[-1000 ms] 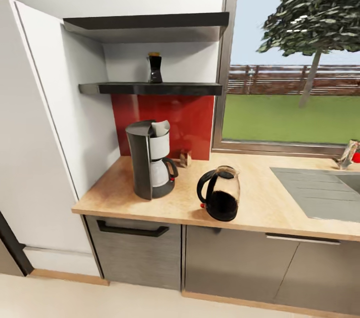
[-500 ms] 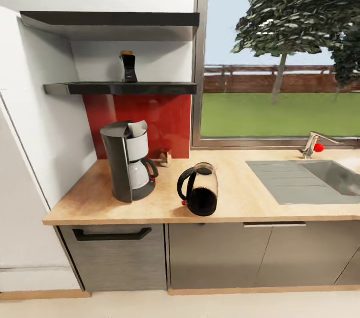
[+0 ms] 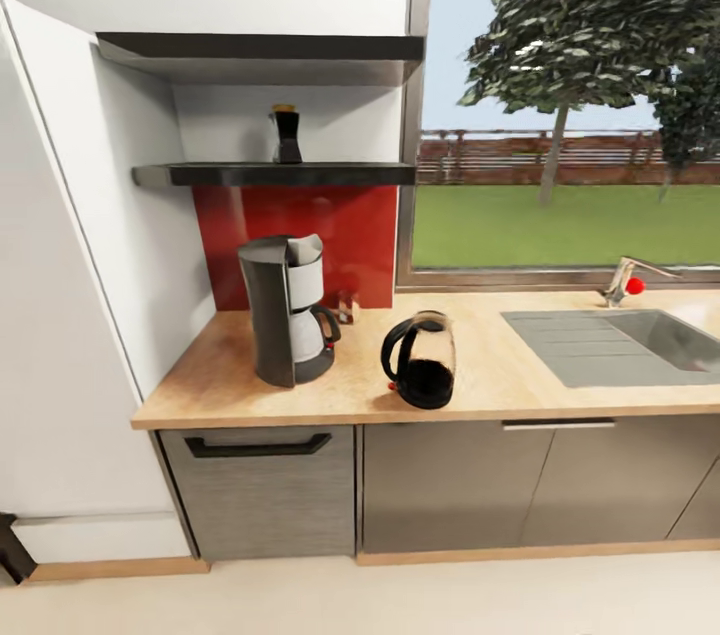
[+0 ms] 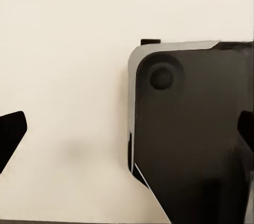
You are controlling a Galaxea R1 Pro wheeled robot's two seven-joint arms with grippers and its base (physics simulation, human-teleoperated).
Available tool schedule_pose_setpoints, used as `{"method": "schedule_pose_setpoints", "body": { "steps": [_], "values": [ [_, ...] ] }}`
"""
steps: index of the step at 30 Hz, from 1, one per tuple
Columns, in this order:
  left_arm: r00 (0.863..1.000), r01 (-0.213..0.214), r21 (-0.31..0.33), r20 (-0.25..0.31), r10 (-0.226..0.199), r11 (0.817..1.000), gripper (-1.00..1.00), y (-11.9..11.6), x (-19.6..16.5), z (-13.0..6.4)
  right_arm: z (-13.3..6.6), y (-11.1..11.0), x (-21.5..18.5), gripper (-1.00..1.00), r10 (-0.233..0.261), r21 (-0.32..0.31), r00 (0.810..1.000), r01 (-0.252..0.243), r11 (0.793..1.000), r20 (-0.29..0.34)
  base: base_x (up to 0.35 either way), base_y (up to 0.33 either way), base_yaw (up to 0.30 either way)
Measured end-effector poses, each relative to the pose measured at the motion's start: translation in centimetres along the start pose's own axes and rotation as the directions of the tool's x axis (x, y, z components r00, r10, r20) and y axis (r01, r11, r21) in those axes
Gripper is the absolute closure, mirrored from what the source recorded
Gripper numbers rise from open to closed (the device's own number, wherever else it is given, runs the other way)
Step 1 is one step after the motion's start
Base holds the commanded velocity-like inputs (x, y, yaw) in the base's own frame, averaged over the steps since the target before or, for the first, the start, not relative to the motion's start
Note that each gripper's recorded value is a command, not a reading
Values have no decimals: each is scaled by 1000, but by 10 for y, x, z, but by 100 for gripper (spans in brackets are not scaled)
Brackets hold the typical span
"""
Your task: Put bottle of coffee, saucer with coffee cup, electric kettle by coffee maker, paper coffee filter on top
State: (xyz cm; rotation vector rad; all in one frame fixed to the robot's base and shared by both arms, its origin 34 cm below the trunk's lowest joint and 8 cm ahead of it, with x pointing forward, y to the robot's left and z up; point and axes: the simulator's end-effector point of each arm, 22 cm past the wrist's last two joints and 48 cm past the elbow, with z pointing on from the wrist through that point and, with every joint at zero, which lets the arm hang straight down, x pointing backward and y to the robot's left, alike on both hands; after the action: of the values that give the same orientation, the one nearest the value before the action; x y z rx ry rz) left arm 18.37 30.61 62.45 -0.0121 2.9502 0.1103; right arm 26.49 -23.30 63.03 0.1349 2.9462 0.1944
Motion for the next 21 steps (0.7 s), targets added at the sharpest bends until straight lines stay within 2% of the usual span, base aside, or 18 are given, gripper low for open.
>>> {"method": "schedule_pose_setpoints", "body": {
  "steps": [3,6,10,12,14,17,19,20,21],
  "values": [
    [999,-4,-15,51,5,1000,-100,10,-25,1,1,11,-9,-100,0,-20,1000,1,1000,21,-11,317,0],
    [997,-3,-24,76,5,1000,-100,17,-40,1,0,7,-14,-100,1,-17,999,0,1000,33,-1,254,0],
    [995,-1,-23,102,3,1000,-100,16,-56,1,0,3,-16,-100,-1,-11,999,2,1000,35,0,24,0],
    [987,0,-22,159,4,1000,-100,16,-75,-1,-1,2,-16,-100,-2,-8,999,2,1000,36,0,5,0],
    [967,0,-20,253,5,1000,-100,14,-107,-6,-1,1,-16,-100,-2,-7,999,2,1000,37,0,2,0],
    [928,1,-13,373,4,1000,-100,9,-153,-17,-1,1,-16,-100,-3,-6,999,3,1000,38,0,0,0],
    [891,7,-14,455,0,1000,-100,10,-192,-28,-1,0,-16,-100,-2,-5,999,2,1000,38,0,0,0],
    [867,10,-13,498,-2,1000,-100,11,-212,-35,-1,0,-16,-100,-2,-4,999,2,1000,40,0,0,0],
    [853,12,-13,523,-4,1000,-100,11,-223,-40,-1,0,-17,-100,-2,-4,999,3,1000,42,0,0,0]
  ]
}}
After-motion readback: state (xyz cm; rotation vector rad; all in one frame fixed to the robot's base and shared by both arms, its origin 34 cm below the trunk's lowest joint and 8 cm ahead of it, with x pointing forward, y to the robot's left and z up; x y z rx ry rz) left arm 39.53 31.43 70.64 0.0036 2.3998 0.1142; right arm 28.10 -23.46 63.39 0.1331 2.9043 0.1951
